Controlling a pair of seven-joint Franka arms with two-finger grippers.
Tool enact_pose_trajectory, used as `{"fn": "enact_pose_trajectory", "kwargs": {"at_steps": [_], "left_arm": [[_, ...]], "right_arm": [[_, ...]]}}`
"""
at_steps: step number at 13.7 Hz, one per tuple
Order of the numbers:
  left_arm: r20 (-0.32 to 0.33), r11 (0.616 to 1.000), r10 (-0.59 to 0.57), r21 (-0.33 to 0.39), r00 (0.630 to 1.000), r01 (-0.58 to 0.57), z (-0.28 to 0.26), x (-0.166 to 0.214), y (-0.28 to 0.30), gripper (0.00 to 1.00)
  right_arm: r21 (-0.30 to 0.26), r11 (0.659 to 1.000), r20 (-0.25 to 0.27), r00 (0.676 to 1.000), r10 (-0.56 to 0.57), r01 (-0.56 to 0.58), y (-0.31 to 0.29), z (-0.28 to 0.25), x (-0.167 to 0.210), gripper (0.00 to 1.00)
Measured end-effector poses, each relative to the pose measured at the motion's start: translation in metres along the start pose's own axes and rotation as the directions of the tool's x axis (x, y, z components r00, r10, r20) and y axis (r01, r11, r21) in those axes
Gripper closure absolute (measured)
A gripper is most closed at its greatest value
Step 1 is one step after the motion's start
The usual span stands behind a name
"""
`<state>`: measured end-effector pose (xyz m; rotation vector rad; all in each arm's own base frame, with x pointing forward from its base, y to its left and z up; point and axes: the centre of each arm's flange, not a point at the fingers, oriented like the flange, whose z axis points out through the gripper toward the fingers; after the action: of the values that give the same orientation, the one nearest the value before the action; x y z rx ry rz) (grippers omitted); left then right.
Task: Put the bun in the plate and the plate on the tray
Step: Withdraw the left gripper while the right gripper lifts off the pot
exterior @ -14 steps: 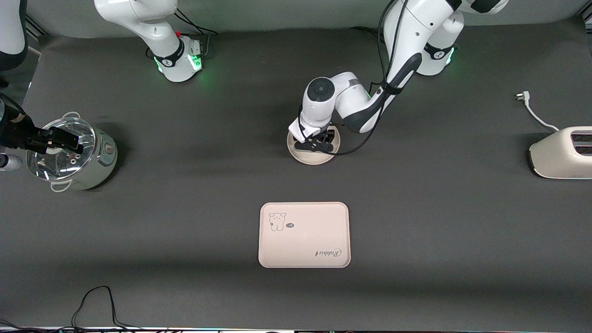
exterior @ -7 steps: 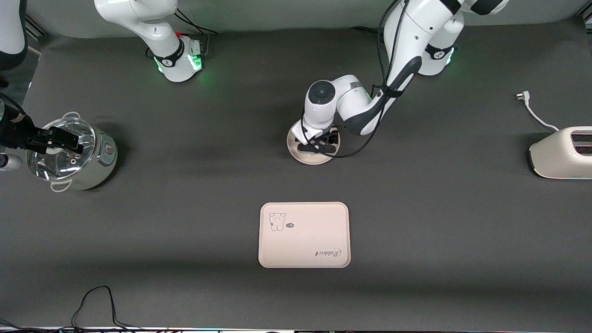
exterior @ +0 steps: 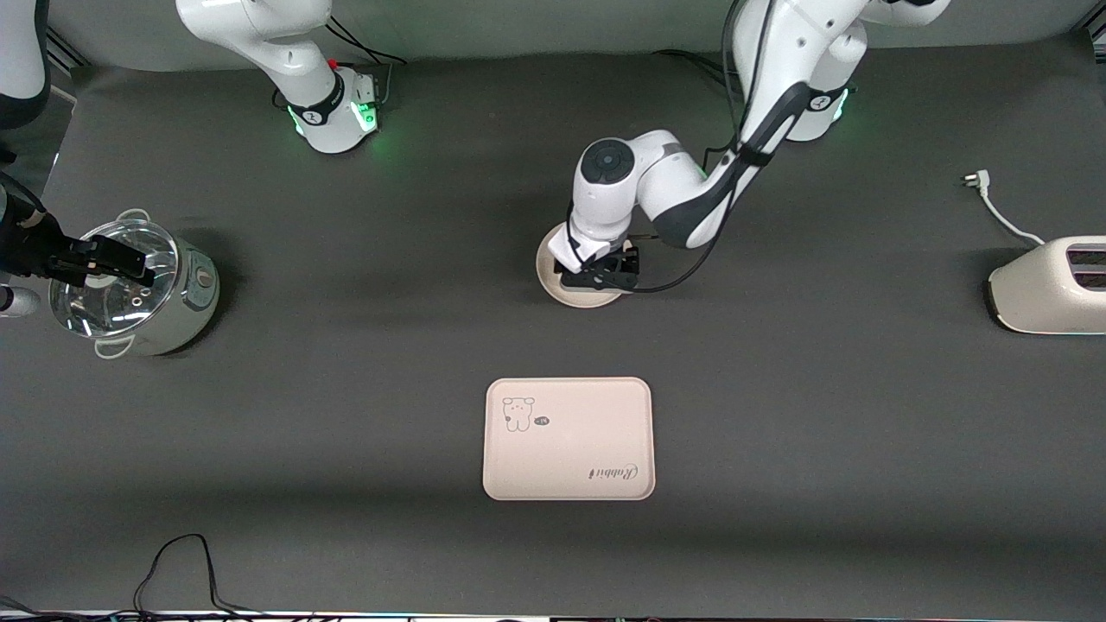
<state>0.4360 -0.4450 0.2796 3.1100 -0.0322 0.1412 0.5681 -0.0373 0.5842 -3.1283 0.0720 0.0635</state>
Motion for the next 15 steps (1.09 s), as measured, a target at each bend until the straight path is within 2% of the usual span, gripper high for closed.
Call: {"fn": "enact_pose_trajectory", "kwargs": {"at_steps": [1,3,6,8,11,13,15], "left_arm": [[-0.011,1.000,-0.003,-0.002,1.000,0.003,-0.025,0.017,-0.015,0.00],[0.012,0.999,-0.015,-0.034,1.000,0.016,-0.076,0.058,-0.062,0.00],[0.050,1.000,0.001,-0.023,0.999,0.000,-0.147,0.124,-0.164,0.00],[0.065,0.999,-0.039,-0.033,0.997,0.041,-0.191,0.152,-0.223,0.00],[0.051,0.993,-0.110,-0.027,0.993,0.112,-0.245,0.166,-0.301,0.00],[0.029,1.000,-0.015,0.005,0.999,0.015,-0.279,0.162,-0.360,0.00],[0.055,0.997,0.077,0.024,0.996,-0.079,-0.305,0.148,-0.410,0.00]], "right_arm": [[0.000,1.000,0.000,1.000,0.000,0.000,0.000,0.000,0.000,0.00],[0.000,1.000,-0.001,1.000,0.000,0.000,0.000,-0.001,0.000,0.00],[0.000,1.000,-0.002,1.000,0.000,0.000,0.000,-0.001,-0.001,0.00],[0.001,1.000,-0.004,1.000,-0.001,0.001,0.000,-0.002,-0.001,0.00],[0.007,0.999,-0.002,1.000,-0.031,0.031,-0.018,-0.004,-0.015,0.00],[0.015,0.999,-0.006,0.999,-0.038,0.038,-0.056,-0.005,-0.033,0.00],[0.021,0.999,-0.012,0.999,-0.035,0.035,-0.110,-0.005,-0.055,0.00]]}}
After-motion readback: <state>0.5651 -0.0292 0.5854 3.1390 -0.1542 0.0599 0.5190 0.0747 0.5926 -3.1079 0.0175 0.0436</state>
